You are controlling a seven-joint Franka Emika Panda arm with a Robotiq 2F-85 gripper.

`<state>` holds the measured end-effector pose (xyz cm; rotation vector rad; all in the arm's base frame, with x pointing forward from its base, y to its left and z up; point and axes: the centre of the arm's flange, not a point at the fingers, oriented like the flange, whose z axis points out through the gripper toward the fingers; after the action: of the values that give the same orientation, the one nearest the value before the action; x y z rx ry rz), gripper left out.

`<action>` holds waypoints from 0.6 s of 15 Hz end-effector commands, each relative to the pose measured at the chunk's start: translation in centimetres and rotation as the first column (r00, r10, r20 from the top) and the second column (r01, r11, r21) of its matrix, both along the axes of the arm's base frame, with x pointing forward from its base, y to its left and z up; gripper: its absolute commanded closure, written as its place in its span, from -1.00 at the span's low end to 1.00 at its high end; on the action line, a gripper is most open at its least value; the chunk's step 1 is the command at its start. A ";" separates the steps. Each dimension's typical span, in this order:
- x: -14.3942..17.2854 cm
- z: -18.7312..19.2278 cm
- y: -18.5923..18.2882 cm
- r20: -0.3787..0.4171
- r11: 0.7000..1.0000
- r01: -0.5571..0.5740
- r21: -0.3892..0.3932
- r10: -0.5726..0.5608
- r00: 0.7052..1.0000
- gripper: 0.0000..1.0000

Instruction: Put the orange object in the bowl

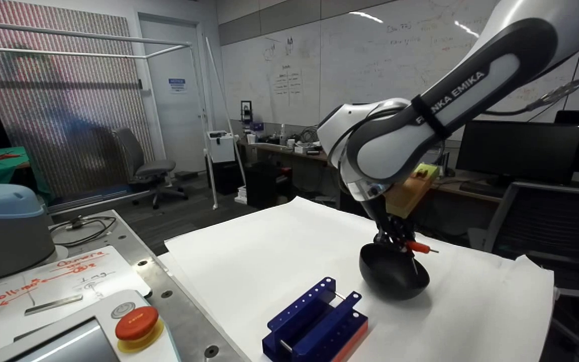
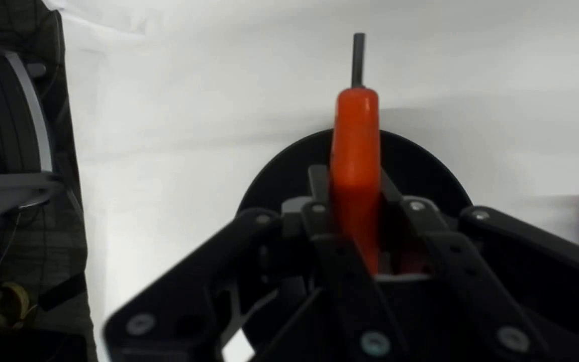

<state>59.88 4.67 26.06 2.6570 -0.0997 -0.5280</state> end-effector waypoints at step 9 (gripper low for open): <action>0.6 3.3 2.4 -0.070 0.938 -0.112 0.327 0.142 0.987 -1.00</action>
<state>61.25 7.10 25.98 2.8021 0.0859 -0.6578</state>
